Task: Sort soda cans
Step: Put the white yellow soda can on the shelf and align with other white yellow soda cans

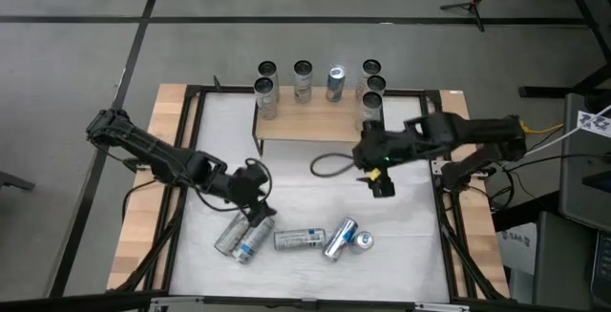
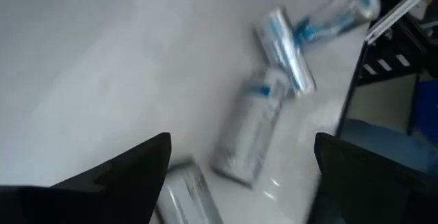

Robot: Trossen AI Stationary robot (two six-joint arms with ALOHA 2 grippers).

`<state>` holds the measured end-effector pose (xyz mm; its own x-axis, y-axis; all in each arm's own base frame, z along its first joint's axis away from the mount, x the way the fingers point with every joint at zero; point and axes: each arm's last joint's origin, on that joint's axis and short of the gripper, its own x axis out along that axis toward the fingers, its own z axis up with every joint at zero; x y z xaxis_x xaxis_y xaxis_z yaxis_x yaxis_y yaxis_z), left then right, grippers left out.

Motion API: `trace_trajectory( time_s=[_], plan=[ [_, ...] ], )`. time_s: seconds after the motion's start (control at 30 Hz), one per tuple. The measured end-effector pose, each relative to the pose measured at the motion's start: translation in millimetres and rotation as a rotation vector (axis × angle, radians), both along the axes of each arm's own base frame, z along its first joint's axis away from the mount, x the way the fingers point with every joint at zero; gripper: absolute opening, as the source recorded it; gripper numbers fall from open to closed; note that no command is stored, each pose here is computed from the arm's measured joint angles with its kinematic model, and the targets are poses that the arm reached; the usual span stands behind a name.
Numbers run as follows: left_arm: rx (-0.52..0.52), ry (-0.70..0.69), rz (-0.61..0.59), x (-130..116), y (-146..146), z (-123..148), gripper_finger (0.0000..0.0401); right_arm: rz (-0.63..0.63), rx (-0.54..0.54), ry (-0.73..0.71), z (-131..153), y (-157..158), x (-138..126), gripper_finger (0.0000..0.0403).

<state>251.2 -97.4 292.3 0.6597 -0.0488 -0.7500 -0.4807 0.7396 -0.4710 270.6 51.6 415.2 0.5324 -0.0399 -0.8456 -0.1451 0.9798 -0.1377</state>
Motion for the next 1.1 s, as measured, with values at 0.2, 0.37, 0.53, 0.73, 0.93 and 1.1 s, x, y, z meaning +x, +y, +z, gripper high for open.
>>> trace_trajectory(
  time_s=[0.2, 0.37, 0.53, 0.73, 0.93, 1.1],
  plan=[
    [-0.141, 0.126, 0.111, -20.2, -29.1, -8.7, 0.0353, 0.057, 0.015, -0.057, -25.0, 14.0, -7.9, 0.0344],
    [-0.174, 0.238, 0.168, -30.3, -53.1, -24.3, 0.0353, 0.096, 0.027, -0.038, -48.9, 24.5, -3.4, 0.0344],
    [-0.214, 0.377, 0.173, -32.3, -75.2, -45.8, 0.0353, 0.15, 0.11, -0.035, -68.8, 29.7, 3.9, 0.0344],
    [-0.212, 0.511, 0.197, -32.7, -91.6, -69.7, 0.0353, 0.179, 0.163, -0.085, -74.5, 32.3, 10.2, 0.0344],
    [-0.197, 0.552, 0.263, -36.9, -95.2, -76.5, 0.0353, 0.182, 0.17, -0.119, -72.8, 33.1, 12.8, 0.0344],
    [-0.151, 0.587, 0.329, -47.4, -95.8, -77.8, 0.0353, 0.185, 0.168, -0.119, -72.8, 33.1, 12.9, 0.0344]
  ],
)
